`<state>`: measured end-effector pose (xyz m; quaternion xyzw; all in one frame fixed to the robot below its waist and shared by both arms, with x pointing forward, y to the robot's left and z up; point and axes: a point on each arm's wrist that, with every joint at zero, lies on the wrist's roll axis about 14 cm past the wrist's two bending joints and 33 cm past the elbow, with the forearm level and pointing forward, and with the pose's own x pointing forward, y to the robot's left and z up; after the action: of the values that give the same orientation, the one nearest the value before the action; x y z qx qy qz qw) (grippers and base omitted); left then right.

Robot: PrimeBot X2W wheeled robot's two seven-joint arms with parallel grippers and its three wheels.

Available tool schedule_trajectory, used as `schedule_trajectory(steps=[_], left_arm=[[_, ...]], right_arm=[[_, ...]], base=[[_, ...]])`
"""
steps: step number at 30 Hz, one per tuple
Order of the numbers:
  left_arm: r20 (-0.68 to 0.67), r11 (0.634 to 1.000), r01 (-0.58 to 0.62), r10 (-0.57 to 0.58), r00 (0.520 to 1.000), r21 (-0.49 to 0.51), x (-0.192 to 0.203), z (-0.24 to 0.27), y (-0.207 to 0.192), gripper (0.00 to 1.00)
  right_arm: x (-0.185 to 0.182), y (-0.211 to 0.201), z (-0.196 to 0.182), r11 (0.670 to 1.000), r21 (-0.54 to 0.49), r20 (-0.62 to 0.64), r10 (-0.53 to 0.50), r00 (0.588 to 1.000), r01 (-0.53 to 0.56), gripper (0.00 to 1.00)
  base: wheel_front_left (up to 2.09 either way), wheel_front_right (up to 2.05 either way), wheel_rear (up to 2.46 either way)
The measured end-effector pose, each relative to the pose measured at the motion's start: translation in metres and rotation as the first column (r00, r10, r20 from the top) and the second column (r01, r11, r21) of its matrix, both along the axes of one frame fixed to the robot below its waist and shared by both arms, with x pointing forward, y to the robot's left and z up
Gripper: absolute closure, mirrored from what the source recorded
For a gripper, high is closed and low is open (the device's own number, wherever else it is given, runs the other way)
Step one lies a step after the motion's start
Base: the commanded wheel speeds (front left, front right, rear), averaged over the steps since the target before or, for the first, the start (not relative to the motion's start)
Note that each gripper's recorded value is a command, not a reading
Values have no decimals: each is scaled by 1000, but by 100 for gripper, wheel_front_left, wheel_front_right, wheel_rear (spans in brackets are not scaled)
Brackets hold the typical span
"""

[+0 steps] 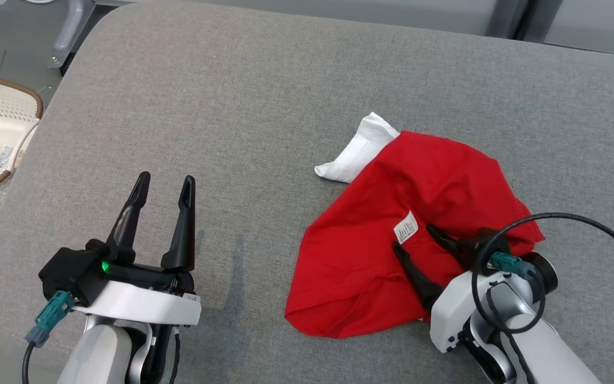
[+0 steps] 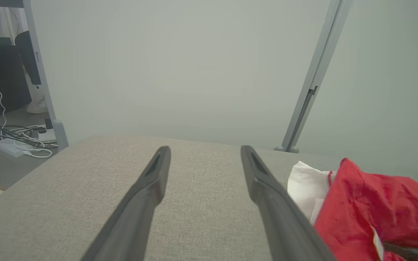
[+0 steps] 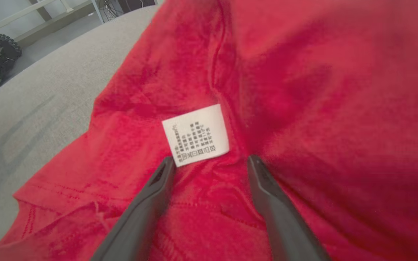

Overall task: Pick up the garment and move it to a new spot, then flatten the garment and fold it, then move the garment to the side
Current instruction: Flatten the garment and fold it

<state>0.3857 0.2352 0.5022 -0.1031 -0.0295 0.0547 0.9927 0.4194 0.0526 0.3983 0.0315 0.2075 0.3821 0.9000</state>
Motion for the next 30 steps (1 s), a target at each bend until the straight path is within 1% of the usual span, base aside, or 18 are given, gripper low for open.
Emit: schedule_trajectory(steps=[1,2,3,4,6,9,13,17,18,20,23,26,28,30], left_arm=[[5,1000,-1,1,1000,-2,0,1,0,0],[10,1000,-4,4,1000,1,1,2,1,0],[15,1000,-4,4,1000,2,2,4,1,0],[20,1000,-4,4,1000,5,2,5,1,0],[25,1000,1,-1,1000,11,4,6,0,0],[37,1000,14,-15,999,14,7,9,-4,0],[50,999,35,-37,998,23,11,12,-10,0],[51,998,61,-63,997,27,16,11,-17,0],[51,998,61,-63,997,27,16,11,-17,0],[59,996,83,-85,995,29,20,12,-24,0],[67,993,115,-117,991,32,27,14,-33,0],[73,989,147,-149,986,34,32,14,-42,0],[68,986,164,-166,984,36,34,13,-47,0],[68,982,184,-186,980,35,38,13,-53,0]], right_arm=[[-1,-1,-5,1000,-14,-14,4,1000,-4,0],[-1,0,-7,1000,-21,-21,6,1000,-7,12],[-1,0,-7,1000,-23,-23,7,1000,-7,70],[0,0,-6,1000,-23,-22,6,1000,-7,100],[-1,0,-5,1000,-24,-19,12,1000,-12,100],[2,1,9,1000,2,21,12,1000,-12,100],[13,3,49,998,66,141,2,990,-12,100],[22,-6,96,991,135,273,-39,961,2,100],[22,-6,96,991,135,273,-39,961,2,100],[27,-17,118,986,165,331,-82,940,27,100],[31,-46,136,976,190,370,-169,914,104,100],[29,-86,132,959,176,353,-273,895,223,100],[26,-115,126,937,161,337,-348,875,311,100],[21,-146,114,907,127,309,-421,852,402,100]], base=[[0,0,0],[0,0,0],[0,0,0],[0,0,0],[0,0,0],[0,0,0],[0,0,0],[0,0,0],[0,0,0],[0,0,0],[0,0,0],[0,0,0],[0,0,0],[0,0,0]])
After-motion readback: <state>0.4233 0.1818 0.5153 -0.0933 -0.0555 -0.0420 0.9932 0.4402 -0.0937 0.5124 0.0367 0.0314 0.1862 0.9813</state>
